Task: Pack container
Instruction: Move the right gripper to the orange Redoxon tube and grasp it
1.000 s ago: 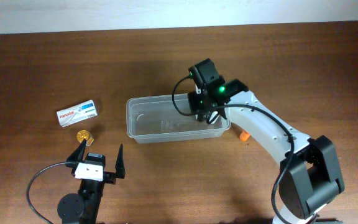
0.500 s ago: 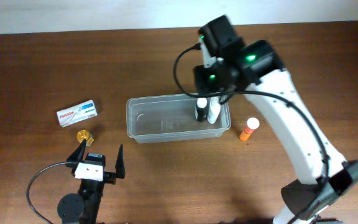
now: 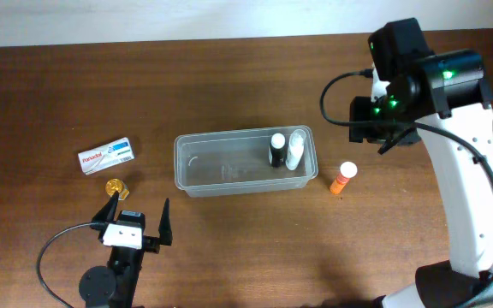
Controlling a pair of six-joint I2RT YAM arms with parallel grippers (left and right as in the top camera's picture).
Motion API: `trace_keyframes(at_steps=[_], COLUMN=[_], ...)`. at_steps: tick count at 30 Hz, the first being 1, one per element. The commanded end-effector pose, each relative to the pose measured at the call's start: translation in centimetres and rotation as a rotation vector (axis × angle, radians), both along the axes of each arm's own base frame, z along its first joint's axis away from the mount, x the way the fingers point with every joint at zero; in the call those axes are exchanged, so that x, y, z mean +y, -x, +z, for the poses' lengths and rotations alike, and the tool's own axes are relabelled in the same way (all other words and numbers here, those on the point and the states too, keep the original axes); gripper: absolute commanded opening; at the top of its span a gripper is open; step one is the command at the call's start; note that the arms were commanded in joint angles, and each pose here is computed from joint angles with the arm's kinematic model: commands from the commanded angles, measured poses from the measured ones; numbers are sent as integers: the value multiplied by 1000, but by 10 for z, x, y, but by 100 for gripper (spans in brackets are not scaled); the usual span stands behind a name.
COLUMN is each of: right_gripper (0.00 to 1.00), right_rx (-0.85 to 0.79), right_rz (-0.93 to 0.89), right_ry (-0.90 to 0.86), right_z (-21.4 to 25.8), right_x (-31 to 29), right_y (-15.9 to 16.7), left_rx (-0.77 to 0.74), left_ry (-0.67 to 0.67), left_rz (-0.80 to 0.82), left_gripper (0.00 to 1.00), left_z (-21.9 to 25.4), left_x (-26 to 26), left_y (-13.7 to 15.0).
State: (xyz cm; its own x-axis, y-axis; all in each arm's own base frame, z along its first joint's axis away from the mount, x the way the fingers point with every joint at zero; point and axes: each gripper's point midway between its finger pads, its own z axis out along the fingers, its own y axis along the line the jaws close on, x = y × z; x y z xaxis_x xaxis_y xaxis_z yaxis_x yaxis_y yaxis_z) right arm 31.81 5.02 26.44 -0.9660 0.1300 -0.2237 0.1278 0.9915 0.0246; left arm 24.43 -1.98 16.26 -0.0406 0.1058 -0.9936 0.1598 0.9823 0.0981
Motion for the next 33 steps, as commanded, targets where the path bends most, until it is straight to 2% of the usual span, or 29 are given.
trace_keyframes(at_steps=[1, 9, 17, 27, 33], right_gripper=[55, 55, 55, 54, 45], right_rx=[70, 108, 160, 176, 171], right_rz=[-40, -41, -44, -46, -45], right_ry=[21, 8, -35, -47, -51], right_z=[-32, -83, -136, -175, -180], right_x=[-11, -8, 0, 1, 2], right_y=[-1, -7, 0, 7, 7], left_rx=[-2, -2, -2, -2, -2], left_ry=[-9, -9, -9, -9, -9], left_rz=[5, 5, 5, 5, 5], left_gripper=[99, 99, 99, 99, 99], left_z=[-1, -1, -1, -1, -1], left_x=[1, 1, 1, 1, 1], left_y=[0, 0, 0, 0, 0])
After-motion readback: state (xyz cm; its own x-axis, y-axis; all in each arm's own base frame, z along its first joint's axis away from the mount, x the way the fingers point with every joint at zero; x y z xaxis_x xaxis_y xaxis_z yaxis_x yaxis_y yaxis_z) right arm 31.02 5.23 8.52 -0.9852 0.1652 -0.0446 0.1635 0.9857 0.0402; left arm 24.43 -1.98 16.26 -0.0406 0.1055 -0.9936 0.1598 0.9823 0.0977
